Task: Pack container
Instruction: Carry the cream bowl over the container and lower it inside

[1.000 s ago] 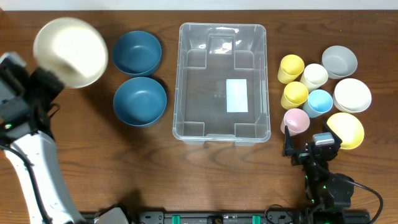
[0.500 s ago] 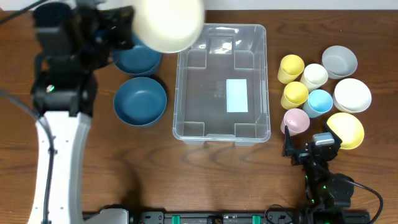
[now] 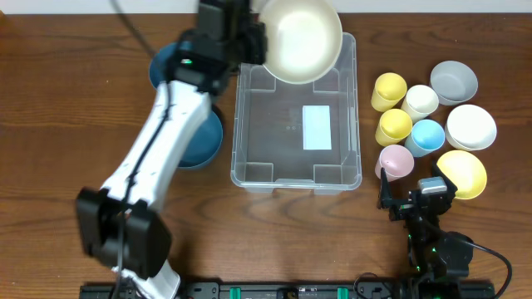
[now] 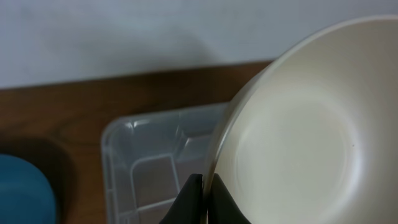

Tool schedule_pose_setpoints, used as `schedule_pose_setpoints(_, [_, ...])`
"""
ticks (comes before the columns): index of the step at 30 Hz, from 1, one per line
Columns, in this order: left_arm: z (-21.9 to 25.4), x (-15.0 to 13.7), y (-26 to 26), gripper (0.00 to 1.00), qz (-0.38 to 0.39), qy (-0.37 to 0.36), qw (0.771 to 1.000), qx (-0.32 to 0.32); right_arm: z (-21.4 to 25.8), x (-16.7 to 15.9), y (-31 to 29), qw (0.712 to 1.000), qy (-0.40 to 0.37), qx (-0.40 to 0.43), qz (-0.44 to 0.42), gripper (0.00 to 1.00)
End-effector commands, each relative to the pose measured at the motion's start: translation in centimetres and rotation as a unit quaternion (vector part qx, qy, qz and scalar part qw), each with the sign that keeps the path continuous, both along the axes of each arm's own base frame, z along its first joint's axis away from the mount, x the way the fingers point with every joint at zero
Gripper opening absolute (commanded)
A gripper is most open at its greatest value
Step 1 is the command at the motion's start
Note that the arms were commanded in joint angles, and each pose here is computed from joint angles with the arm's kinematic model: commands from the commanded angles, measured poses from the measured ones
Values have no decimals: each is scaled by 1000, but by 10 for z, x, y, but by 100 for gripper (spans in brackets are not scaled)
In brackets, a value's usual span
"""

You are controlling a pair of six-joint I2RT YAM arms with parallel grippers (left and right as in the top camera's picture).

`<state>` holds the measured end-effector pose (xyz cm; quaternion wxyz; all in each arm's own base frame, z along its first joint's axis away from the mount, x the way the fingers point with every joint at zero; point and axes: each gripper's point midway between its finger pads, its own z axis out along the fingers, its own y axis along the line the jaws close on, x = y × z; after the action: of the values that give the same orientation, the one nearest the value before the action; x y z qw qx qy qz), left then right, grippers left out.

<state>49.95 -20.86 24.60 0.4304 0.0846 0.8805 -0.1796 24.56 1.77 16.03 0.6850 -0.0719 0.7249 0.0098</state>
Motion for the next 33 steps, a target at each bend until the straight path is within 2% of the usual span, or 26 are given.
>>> schedule_pose_setpoints(1, [-7, 13, -1, 6, 25, -13, 999, 34, 0, 0, -2, 1000, -1, -6, -3, 99])
schedule_pose_setpoints(9, [-82, 19, -20, 6, 9, 48, 997, 62, 0, 0, -2, 1000, -1, -6, -3, 99])
schedule_pose_setpoints(18, [-113, 23, -18, 6, 15, 71, 994, 78, 0, 0, -2, 1000, -1, -6, -3, 99])
schedule_pose_setpoints(20, [-114, 24, -16, 14, 19, 70, 994, 82, 0, 0, -2, 1000, -1, -6, -3, 99])
schedule_pose_setpoints(21, [-114, 23, -16, 27, 19, 70, 994, 82, 0, 0, -2, 1000, -1, -6, -3, 99])
schedule_pose_setpoints(22, [-114, 23, -16, 37, 19, 70, 994, 82, 0, 0, -2, 1000, -1, -6, -3, 99])
schedule_pose_setpoints(23, [-114, 23, -16, 43, 19, 70, 994, 82, 0, 0, -2, 1000, -1, -6, -3, 99])
schedule_pose_setpoints(24, [-112, 23, -17, 45, 18, 68, 994, 80, 0, 0, -2, 1000, -1, -6, -3, 99])
schedule_pose_setpoints(28, [-81, 19, -22, 45, 5, 47, 997, 57, 0, 0, -2, 1000, -1, -6, -3, 99])
schedule_pose_setpoints(33, [-3, 5, -10, 46, 15, -11, 999, 36, 0, 0, -2, 1000, -1, -6, -3, 99])
